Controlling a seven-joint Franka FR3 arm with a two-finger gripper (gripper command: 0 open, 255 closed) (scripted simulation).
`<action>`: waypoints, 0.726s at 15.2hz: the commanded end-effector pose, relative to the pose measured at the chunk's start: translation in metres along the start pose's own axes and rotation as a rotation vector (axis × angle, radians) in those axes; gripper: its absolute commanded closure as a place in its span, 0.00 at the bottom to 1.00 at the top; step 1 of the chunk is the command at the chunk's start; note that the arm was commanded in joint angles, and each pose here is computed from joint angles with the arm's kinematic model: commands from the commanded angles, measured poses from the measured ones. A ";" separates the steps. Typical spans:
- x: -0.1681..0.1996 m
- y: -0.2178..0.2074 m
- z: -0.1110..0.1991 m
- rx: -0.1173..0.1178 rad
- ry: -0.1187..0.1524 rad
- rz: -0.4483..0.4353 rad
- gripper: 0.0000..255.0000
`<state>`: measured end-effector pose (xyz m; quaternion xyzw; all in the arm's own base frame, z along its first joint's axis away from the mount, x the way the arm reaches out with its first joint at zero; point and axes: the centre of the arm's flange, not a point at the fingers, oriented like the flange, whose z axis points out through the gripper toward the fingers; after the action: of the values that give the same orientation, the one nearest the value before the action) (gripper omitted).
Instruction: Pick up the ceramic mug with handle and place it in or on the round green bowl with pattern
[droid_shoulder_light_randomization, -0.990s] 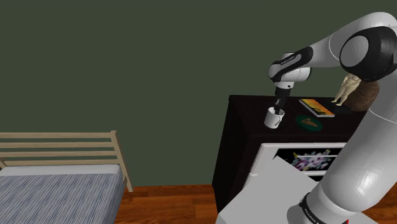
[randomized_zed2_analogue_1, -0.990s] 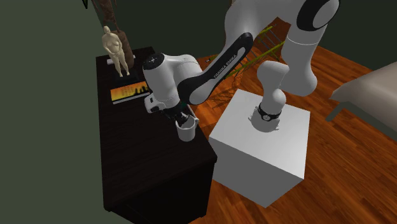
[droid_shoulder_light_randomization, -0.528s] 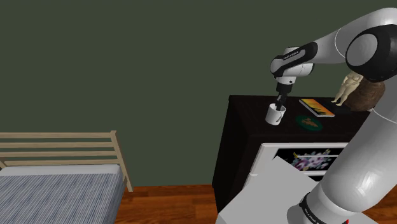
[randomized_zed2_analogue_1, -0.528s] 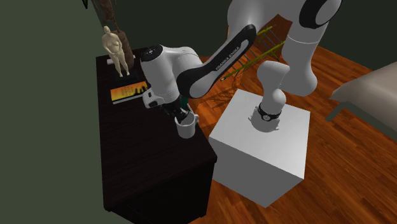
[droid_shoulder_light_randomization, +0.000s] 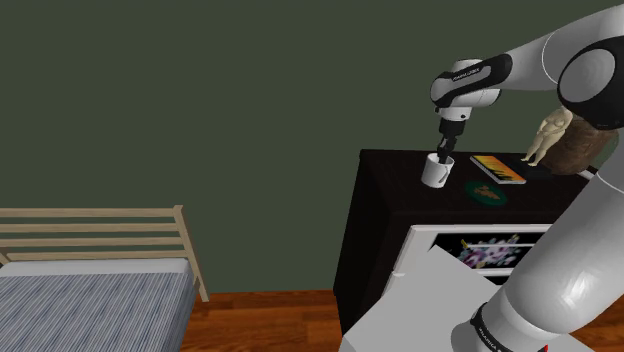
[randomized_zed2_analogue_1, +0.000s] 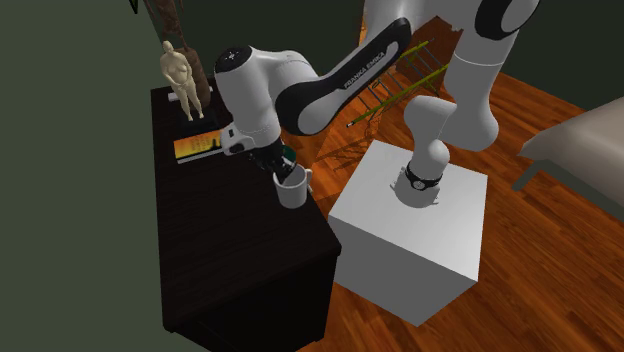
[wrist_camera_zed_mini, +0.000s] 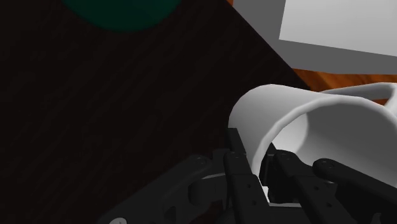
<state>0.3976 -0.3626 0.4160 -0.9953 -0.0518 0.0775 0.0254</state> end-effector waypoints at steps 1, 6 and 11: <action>-0.001 -0.001 -0.011 0.000 0.000 0.000 1.00; -0.005 -0.002 -0.037 0.000 0.000 0.000 1.00; -0.018 0.005 -0.053 0.000 0.000 0.000 1.00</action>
<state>0.3938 -0.3656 0.4684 -0.9953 -0.0518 0.0776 0.0256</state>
